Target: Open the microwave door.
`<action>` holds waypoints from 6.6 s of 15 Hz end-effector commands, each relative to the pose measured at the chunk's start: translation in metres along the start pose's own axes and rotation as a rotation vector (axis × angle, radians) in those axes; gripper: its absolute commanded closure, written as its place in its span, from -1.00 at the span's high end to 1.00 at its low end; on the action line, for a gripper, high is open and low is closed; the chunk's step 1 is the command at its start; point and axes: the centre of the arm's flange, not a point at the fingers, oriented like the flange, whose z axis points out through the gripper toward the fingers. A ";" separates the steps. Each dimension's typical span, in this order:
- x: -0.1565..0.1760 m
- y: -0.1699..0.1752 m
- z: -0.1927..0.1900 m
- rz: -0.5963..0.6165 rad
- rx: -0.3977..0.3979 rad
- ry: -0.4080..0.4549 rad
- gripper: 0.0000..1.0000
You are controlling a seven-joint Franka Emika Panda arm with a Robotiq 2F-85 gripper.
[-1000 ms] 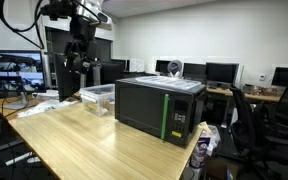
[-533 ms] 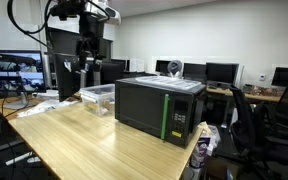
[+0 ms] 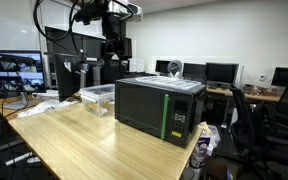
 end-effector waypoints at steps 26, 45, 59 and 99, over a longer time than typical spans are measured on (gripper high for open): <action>0.079 0.072 0.077 0.099 -0.104 0.078 1.00; 0.144 0.059 0.113 -0.181 0.031 0.311 1.00; 0.163 0.074 0.121 -0.179 0.027 0.274 0.47; 0.072 0.097 0.125 -0.131 -0.007 0.183 -0.91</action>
